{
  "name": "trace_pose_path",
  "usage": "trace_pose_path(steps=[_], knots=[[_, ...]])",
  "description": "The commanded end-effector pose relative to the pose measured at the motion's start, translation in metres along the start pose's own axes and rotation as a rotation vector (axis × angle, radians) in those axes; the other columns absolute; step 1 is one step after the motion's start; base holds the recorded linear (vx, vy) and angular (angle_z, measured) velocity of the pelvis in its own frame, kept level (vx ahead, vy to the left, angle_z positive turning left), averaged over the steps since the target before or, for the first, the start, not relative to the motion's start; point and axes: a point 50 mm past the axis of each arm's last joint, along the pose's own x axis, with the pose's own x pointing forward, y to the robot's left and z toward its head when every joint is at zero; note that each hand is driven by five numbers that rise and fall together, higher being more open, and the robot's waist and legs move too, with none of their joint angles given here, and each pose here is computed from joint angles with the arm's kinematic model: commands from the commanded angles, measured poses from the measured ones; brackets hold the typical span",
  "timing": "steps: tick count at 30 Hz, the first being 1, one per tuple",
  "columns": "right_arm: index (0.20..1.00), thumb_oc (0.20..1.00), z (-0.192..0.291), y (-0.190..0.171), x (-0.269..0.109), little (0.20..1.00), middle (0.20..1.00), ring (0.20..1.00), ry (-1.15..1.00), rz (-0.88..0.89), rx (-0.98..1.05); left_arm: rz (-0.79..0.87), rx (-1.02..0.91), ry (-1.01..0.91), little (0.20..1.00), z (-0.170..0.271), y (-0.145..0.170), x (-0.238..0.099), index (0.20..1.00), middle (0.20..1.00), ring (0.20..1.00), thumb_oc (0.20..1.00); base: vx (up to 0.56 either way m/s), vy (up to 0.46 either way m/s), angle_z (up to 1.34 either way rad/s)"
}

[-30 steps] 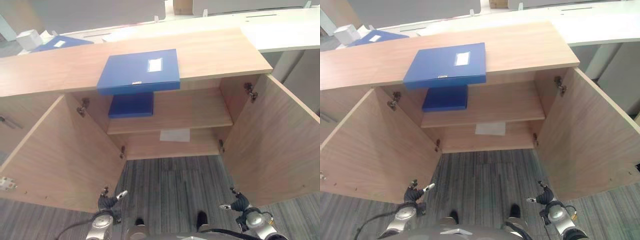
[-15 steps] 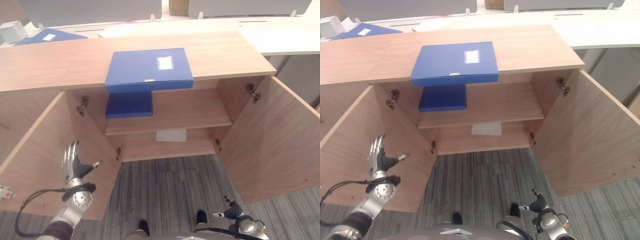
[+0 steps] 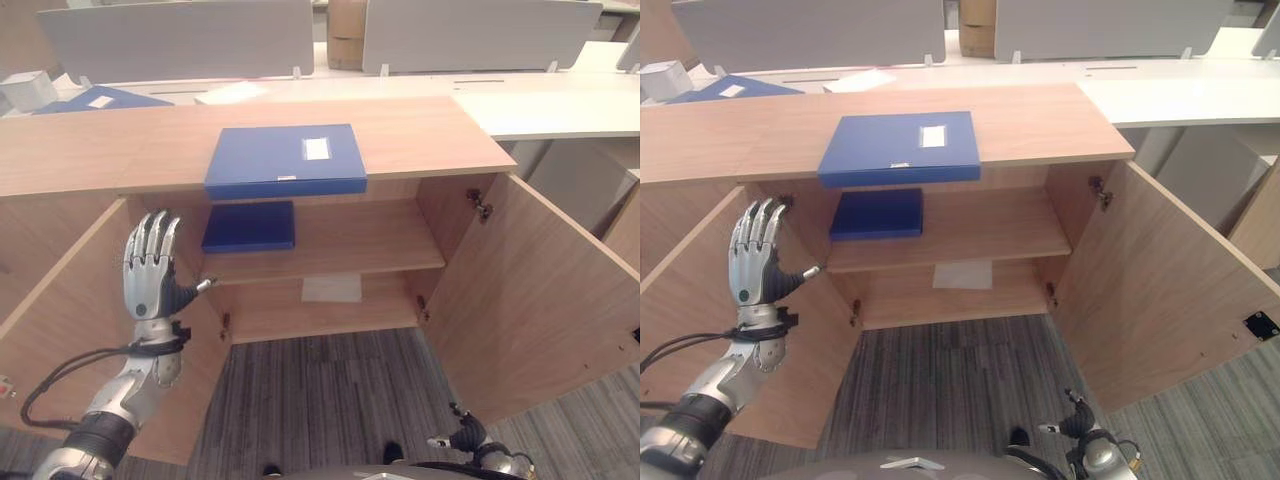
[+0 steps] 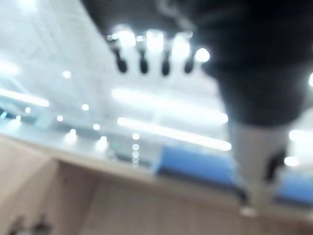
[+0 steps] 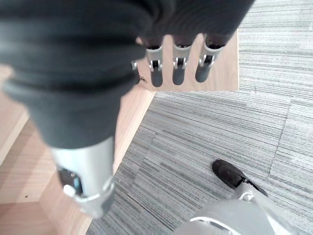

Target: Put the empty folder in the office cabinet

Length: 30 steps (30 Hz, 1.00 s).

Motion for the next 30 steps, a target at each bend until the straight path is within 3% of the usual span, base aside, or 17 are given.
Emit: trace_pose_path(steps=[1, 14, 30], knots=[[1.000, 1.000, 0.019, -0.021, 0.004, 1.000, 1.000, 1.000, -0.062, -0.050, -0.082, 0.089, 0.079, -0.058, 1.000, -0.001, 0.015, 0.041, 1.000, 1.000, 1.000, 1.000, 0.10, 0.020, 0.02], [1.000, 1.000, 0.006, -0.023, 0.001, 1.000, 1.000, 1.000, -0.023, -0.039, -0.119, 0.039, 0.187, 0.005, 1.000, -0.020, 0.010, 0.080, 1.000, 1.000, 1.000, 1.000, 0.08, 0.046, -0.05], [1.000, 1.000, -0.005, -0.039, -0.006, 1.000, 1.000, 1.000, -0.028, -0.066, -0.146, 0.101, 0.266, 0.077, 1.000, -0.031, 0.060, 0.136, 1.000, 1.000, 1.000, 1.000, 0.05, 0.035, -0.16]])
